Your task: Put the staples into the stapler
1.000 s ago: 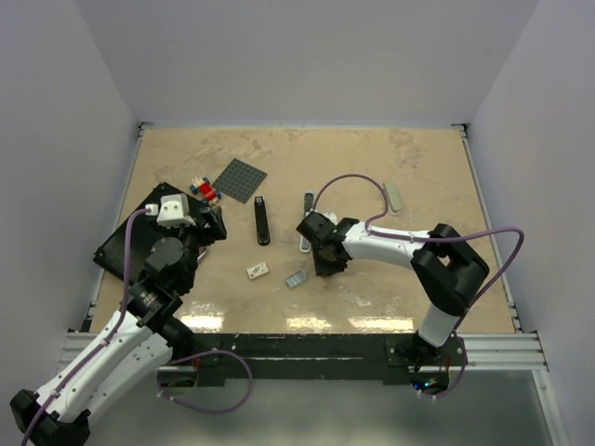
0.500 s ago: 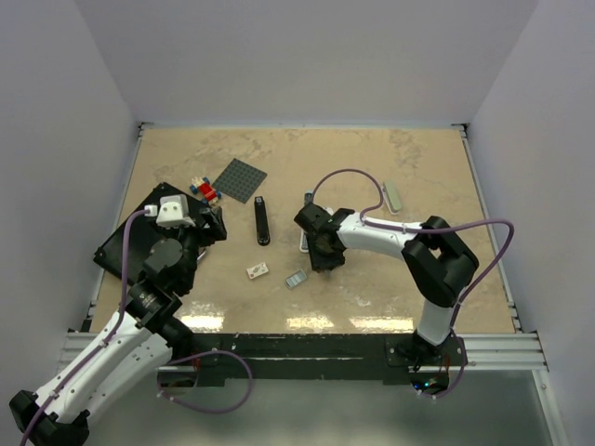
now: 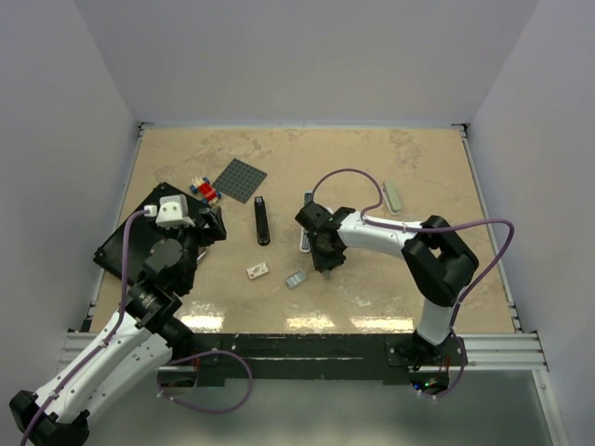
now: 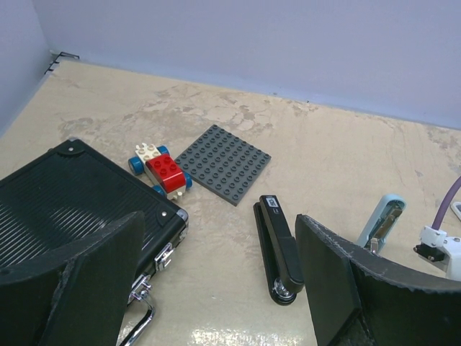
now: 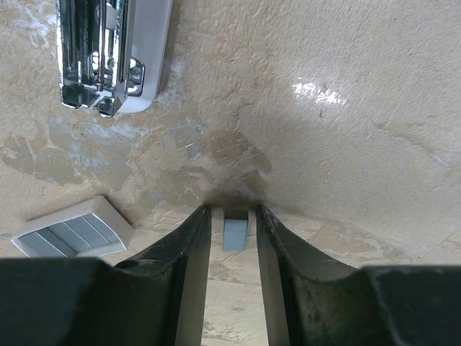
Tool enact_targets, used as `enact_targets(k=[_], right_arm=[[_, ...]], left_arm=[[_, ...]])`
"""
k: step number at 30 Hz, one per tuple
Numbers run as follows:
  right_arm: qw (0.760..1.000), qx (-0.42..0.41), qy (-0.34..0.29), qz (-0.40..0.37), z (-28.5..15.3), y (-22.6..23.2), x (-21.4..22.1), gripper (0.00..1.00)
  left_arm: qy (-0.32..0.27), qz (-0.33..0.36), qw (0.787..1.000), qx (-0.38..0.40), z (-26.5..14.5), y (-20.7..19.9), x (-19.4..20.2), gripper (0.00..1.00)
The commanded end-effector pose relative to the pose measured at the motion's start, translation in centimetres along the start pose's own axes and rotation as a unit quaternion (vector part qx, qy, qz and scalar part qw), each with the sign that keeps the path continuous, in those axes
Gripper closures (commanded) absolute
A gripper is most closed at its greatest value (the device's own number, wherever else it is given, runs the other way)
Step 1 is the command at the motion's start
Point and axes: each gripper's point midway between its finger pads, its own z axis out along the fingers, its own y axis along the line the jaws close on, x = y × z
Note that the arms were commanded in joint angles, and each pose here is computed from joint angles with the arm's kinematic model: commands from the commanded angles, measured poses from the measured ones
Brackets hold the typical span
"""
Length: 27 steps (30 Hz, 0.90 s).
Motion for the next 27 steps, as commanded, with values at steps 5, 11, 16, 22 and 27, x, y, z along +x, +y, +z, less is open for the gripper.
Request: enact_targets(k=[5, 11, 16, 22, 27], right_arm=[[0.999, -0.003, 0.035, -0.011, 0.6, 0.2, 1.1, 0.69], [0.999, 0.001, 0.035, -0.016, 0.5, -0.1, 1.1, 0.76], [1.0, -0.001, 0.022, -0.014, 0.0, -0.1, 0.8, 0.87], [1.0, -0.004, -0.018, -0.004, -1.5, 0.1, -1.1, 0.89], [0.996, -0.004, -0.083, 0.018, -3.9, 0.4, -4.4, 0.9]], left_arm=[[-0.02, -0.002, 1.0, -0.001, 0.1, 0.0, -0.8, 0.11], [-0.02, -0.002, 1.0, -0.001, 0.0, 0.0, -0.8, 0.11], [-0.019, -0.001, 1.0, 0.0, 0.1, -0.1, -0.7, 0.11], [-0.021, -0.002, 1.0, -0.001, 0.0, 0.0, -0.9, 0.11], [-0.025, -0.006, 1.0, -0.002, -0.1, 0.1, -1.2, 0.11]])
